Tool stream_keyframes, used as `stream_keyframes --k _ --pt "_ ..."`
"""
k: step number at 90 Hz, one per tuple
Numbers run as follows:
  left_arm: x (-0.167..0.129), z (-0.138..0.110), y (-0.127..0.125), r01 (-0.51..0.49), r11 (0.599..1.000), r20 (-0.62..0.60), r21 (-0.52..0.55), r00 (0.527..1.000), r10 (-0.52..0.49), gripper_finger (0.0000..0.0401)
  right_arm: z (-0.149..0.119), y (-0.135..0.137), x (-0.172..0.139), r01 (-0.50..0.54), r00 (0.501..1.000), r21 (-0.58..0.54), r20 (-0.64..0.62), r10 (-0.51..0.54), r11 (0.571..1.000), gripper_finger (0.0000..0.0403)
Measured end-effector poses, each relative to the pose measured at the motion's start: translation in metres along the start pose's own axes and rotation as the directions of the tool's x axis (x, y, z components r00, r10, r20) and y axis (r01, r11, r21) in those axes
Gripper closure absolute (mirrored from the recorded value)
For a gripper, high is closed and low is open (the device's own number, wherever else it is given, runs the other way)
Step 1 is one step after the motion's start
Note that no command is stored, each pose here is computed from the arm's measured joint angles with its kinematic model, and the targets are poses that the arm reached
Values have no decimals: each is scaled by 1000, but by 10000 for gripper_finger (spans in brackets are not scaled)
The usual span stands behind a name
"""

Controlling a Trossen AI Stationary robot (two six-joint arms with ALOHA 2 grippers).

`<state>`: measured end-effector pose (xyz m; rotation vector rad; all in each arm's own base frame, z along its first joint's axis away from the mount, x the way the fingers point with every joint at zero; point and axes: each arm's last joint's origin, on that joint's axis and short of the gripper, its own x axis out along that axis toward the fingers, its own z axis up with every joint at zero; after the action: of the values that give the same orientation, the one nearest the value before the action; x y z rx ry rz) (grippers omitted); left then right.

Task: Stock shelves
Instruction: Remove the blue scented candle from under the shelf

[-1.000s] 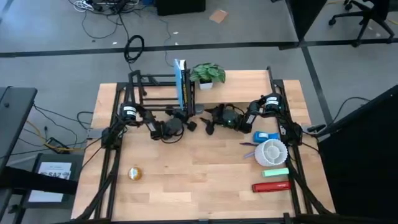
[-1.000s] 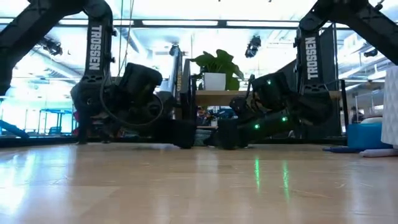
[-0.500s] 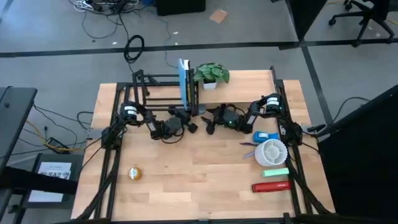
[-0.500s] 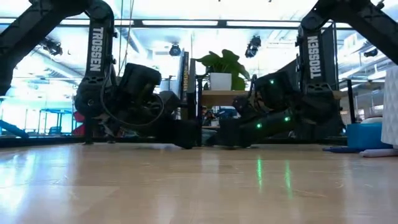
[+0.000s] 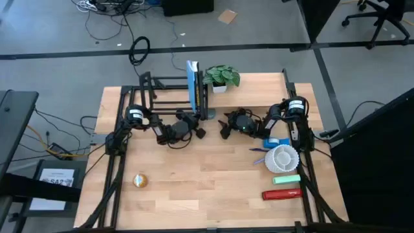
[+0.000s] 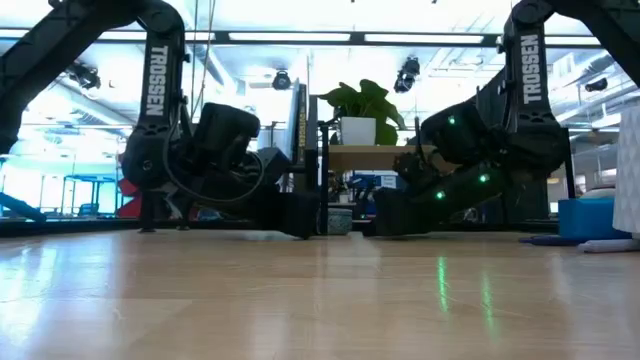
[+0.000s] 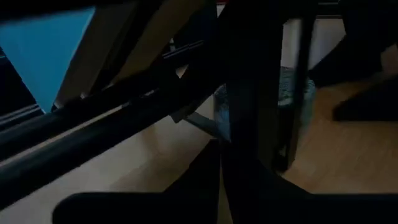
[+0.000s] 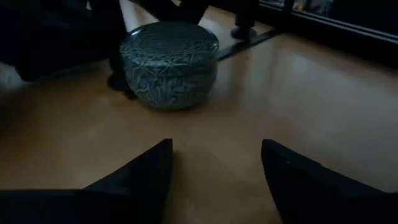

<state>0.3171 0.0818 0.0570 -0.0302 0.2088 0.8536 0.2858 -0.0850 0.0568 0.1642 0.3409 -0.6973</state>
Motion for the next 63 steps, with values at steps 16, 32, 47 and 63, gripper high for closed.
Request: stream_keyframes --k 16,32,47,63 --pt "8 0 5 10 999 -28 -48 1000 -11 401 0 0 0 0 1000 7 2 0 1000 190" --pt "16 6 1 54 999 -15 -3 998 -54 401 1 0 0 -1 1000 10 5 1 1000 190" --pt "19 10 -4 127 992 -5 22 992 -127 401 1 0 0 -1 1000 11 6 1 1000 190" --pt "19 11 -5 168 985 -5 24 986 -168 401 1 0 0 -1 1000 10 7 1 1000 190"
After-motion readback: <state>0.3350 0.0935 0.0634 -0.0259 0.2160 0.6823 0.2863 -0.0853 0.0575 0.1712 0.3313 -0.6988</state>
